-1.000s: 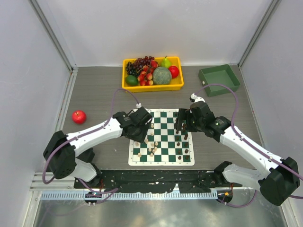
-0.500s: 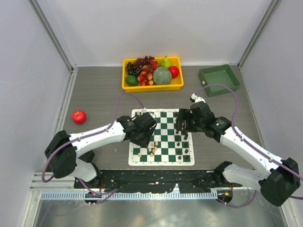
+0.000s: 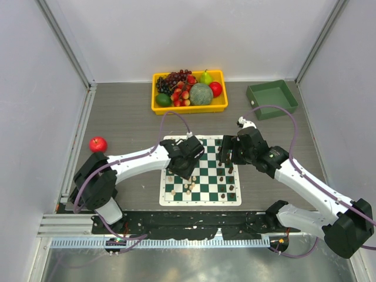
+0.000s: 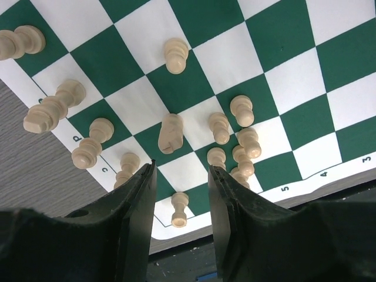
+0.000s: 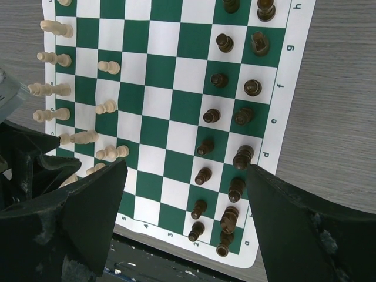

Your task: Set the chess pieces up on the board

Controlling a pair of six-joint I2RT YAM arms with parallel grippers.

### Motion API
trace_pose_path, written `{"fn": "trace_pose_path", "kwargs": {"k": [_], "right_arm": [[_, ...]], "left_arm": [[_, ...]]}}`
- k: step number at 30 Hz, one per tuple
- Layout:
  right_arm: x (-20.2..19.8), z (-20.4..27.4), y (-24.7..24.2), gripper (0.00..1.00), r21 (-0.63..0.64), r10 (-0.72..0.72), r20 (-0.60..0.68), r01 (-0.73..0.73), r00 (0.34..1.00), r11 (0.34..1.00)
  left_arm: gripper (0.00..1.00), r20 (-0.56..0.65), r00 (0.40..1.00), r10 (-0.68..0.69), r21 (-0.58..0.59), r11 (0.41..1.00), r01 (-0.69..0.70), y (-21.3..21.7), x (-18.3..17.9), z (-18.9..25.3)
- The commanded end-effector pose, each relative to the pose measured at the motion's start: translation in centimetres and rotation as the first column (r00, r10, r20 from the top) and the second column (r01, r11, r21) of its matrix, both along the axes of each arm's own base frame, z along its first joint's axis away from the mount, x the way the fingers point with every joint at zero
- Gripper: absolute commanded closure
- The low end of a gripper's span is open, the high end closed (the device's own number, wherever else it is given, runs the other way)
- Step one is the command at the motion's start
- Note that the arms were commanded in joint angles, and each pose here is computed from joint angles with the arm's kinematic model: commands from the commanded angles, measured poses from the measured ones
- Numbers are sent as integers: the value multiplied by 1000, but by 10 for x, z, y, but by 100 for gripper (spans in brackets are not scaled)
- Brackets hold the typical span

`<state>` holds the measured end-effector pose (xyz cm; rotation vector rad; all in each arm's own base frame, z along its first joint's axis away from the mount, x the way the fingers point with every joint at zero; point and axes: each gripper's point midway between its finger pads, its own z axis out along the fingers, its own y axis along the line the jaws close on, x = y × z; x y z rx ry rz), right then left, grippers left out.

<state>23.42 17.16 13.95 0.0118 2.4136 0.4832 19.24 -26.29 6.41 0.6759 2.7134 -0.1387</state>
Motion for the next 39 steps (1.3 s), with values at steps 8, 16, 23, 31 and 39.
{"fn": "trace_pose_path", "kwargs": {"k": [8, 16, 23, 31, 39], "right_arm": [[7, 11, 1, 12, 20, -16, 41, 15, 999, 1000], [7, 9, 1, 11, 15, -15, 35, 14, 999, 1000], [7, 8, 1, 12, 13, -12, 32, 12, 999, 1000], [7, 7, 0, 11, 9, -13, 32, 13, 999, 1000], [6, 9, -1, 12, 11, -16, 39, 15, 999, 1000]], "left_arm": [[55, 43, 998, 40, -56, 998, -37, -11, 30, 7], [61, 13, 999, 34, -47, 998, -34, -12, 29, -2], [64, -7, 1000, 30, -39, 999, -30, -10, 26, -7], [71, -18, 999, 34, -23, 999, -34, -8, 24, -11], [82, -27, 999, 21, -24, 999, -22, -9, 23, -10]]}}
